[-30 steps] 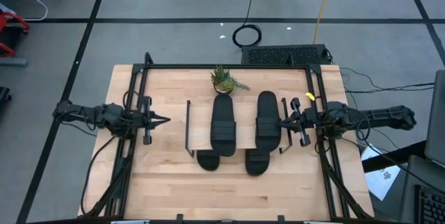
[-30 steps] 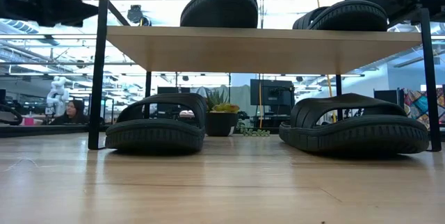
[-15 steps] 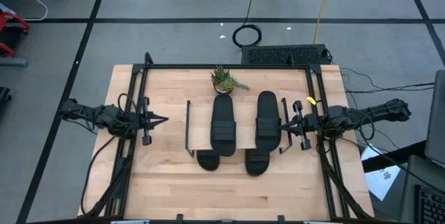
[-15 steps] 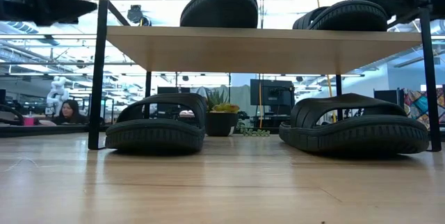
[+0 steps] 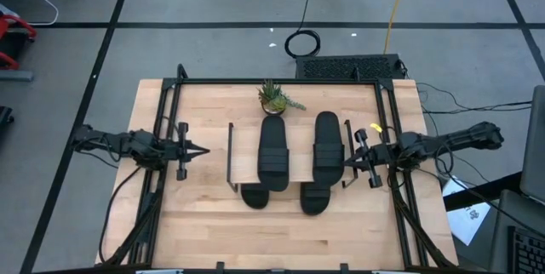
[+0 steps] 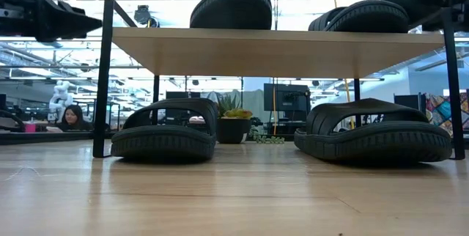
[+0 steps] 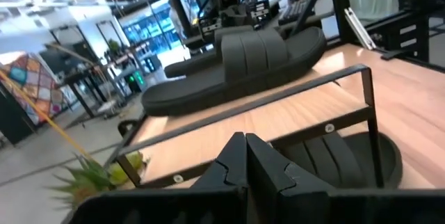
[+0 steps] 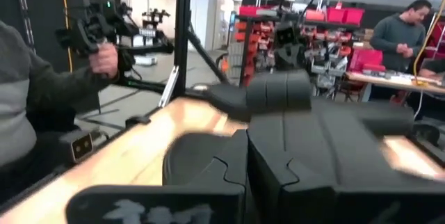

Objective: Pick and place slides into the shelf
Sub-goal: Return to Home Position

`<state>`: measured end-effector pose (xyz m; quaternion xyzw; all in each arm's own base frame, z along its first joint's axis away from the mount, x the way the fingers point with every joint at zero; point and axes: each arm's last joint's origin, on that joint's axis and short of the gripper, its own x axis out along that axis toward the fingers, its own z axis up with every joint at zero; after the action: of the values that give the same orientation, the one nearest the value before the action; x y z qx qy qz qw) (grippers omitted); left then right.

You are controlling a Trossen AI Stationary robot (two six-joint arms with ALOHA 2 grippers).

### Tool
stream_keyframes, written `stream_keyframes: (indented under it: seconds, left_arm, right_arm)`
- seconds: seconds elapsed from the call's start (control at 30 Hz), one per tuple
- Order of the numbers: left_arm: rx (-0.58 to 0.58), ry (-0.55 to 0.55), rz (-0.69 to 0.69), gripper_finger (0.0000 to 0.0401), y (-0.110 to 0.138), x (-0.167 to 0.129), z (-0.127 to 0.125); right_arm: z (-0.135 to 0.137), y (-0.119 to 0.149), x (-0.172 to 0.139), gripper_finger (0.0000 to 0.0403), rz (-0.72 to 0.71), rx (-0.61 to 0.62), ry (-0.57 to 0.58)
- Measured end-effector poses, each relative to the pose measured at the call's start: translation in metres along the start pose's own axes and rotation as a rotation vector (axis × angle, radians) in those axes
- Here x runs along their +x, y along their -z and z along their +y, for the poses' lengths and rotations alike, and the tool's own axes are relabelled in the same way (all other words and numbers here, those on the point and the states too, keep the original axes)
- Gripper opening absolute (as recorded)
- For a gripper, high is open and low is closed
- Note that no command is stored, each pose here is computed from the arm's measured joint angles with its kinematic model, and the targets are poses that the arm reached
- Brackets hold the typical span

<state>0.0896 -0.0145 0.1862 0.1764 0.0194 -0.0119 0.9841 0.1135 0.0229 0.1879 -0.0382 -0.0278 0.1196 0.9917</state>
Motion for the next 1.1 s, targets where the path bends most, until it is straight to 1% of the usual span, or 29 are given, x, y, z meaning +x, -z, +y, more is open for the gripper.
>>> stream_keyframes:
  seconds: [0.1, 0.2, 0.3, 0.57, 1.0, 1.1]
  left_arm:
    - [-0.032, 0.007, 0.018, 0.0, 0.0018, 0.0, -0.0007]
    - [-0.058, 0.015, 0.042, 0.0, 0.0041, -0.0001, -0.0015]
    - [-0.069, 0.015, 0.043, 0.0, 0.0042, -0.0001, -0.0015]
    - [-0.077, 0.015, 0.044, 0.0001, 0.0043, -0.0001, -0.0016]
    - [-0.084, 0.014, 0.04, 0.0001, 0.0039, -0.0001, -0.0014]
    - [-0.096, 0.014, 0.045, 0.0006, 0.0043, -0.0001, -0.0015]
  right_arm:
    - [0.0006, 0.0071, -0.0007, 0.0, -0.039, 0.011, 0.002]
    - [0.0005, 0.001, -0.0012, 0.0, -0.115, 0.016, -0.004]
    - [0.0012, 0.0017, -0.0012, 0.0, -0.109, 0.015, -0.026]
    - [0.001, 0.0026, -0.0011, 0.0, -0.101, -0.002, -0.017]
    - [0.001, 0.0025, -0.0011, 0.0, -0.102, 0.006, -0.016]
    - [0.0009, 0.0021, -0.0012, 0.0, -0.106, 0.005, -0.016]
